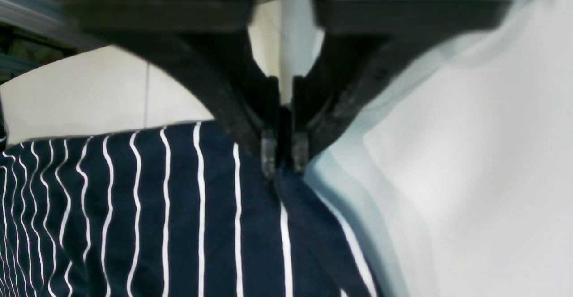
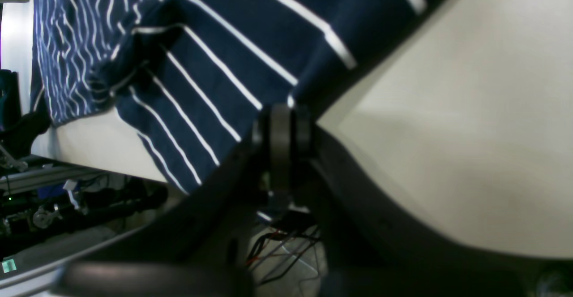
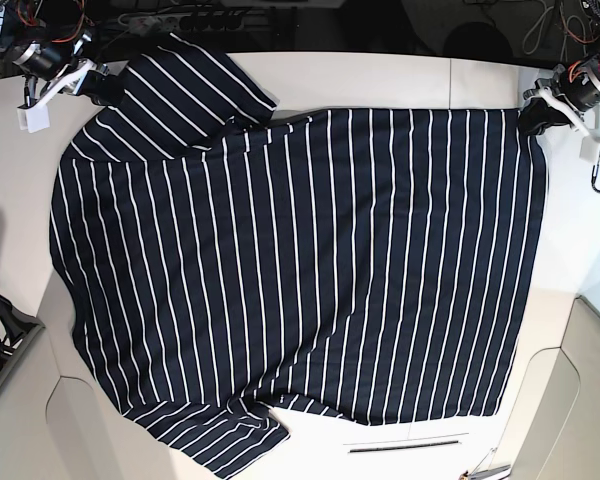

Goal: Fold the T-shirt properly
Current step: 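Lift the shoulder edge with both grippers and fold it toward the hem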

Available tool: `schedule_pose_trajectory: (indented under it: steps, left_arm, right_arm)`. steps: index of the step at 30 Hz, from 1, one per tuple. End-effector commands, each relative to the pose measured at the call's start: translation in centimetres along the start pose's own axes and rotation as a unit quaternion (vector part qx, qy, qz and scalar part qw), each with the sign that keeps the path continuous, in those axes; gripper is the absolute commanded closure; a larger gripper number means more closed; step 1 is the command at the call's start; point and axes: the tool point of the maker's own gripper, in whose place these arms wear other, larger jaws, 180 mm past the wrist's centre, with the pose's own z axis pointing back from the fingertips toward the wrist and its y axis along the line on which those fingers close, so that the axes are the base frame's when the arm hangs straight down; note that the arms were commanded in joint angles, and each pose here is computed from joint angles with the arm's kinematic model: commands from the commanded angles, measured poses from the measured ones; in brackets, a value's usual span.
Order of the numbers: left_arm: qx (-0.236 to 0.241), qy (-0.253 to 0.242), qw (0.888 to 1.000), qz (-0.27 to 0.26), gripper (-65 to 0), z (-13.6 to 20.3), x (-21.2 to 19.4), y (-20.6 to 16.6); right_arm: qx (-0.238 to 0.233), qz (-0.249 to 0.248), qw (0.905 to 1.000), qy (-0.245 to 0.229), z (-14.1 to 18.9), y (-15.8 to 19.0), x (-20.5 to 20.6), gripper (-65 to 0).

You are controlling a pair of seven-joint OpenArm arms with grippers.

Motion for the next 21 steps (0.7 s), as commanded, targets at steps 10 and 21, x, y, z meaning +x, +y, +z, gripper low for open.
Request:
schedule_pose_trajectory:
  steps: [10, 21]
  left_arm:
    - [-0.008, -0.098, 0.995, -0.018, 0.0, 3.8, 6.4, -0.4]
    - [-0.008, -0.14, 0.989, -0.037, 0.0, 3.6, 9.5, -0.9]
  right_arm:
    - [0.034, 0.037, 0.9979, -0.041, 2.1, 2.3, 3.0, 0.0]
    - [0.034, 0.139, 0.9812, -0.13, 4.0, 6.3, 9.6, 0.0]
